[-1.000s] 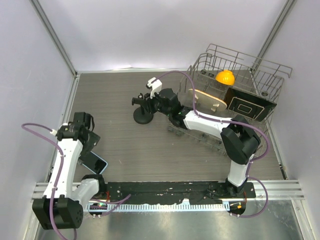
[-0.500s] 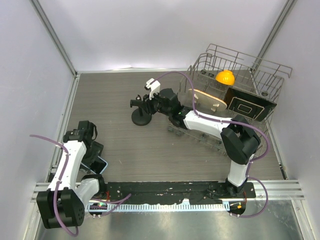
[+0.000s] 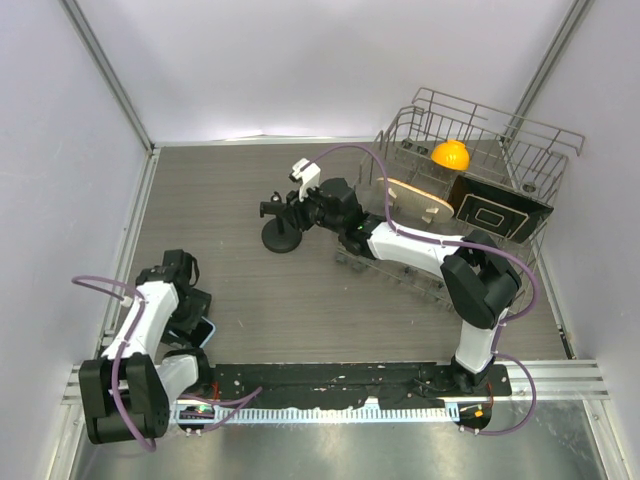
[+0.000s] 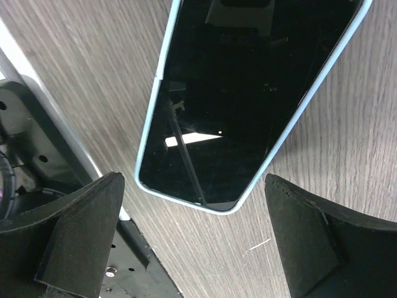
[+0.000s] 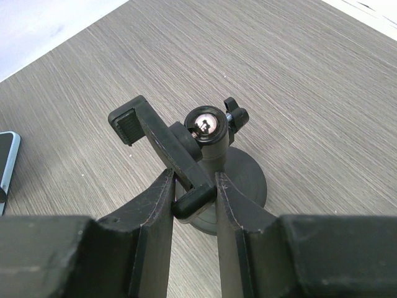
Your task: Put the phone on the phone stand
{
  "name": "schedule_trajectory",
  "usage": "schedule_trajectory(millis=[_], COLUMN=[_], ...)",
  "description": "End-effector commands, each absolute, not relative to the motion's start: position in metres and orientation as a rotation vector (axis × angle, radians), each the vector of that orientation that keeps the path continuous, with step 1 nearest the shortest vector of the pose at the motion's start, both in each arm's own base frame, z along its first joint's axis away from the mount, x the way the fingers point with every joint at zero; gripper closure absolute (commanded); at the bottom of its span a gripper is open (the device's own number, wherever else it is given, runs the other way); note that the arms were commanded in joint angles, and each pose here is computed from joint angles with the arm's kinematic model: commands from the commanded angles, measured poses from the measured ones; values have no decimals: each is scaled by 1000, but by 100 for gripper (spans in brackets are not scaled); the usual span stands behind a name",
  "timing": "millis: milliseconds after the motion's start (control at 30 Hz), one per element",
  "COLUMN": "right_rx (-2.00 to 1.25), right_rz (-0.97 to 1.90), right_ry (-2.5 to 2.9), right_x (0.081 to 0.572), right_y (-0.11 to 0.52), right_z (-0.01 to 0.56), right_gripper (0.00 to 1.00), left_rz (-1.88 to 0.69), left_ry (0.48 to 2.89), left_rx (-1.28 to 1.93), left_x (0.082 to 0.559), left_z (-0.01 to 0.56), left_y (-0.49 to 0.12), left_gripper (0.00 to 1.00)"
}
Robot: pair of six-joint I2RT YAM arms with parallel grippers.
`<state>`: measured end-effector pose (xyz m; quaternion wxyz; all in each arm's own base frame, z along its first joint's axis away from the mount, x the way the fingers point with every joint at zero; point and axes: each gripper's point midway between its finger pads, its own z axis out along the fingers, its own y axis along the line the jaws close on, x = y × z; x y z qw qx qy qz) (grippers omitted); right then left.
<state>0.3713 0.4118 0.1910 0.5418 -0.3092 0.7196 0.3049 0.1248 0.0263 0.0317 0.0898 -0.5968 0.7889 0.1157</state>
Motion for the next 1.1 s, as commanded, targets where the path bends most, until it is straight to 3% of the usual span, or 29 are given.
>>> schedule_trajectory(millis=[0,433,567,700,933,1067], right_rx=[-668,-662,-660,-663,-664,-663], right_rz=[782,766,766,761,755,752], right_ry=[1434,1437,1438,1439,1445,1443], right_x=[376,380,380,380,382,382], right_y=[416,413,412,412,411,410], right_z=[282,279,279,278,276,276], right_gripper=[99,99,99,99,99,99], left_rz=[213,143,-54,-181,29,201], left_ry=[2257,2303,2299,2326,2308,2326], left_rx=[-1825,-1794,-1754,-1719,-1655,-1766], left_x=[150,184,214,238,216,169], left_z=[23,19,20,29,57,56], left_y=[22,18,3,-8,17,27], left_gripper=[0,0,14,19,1,0])
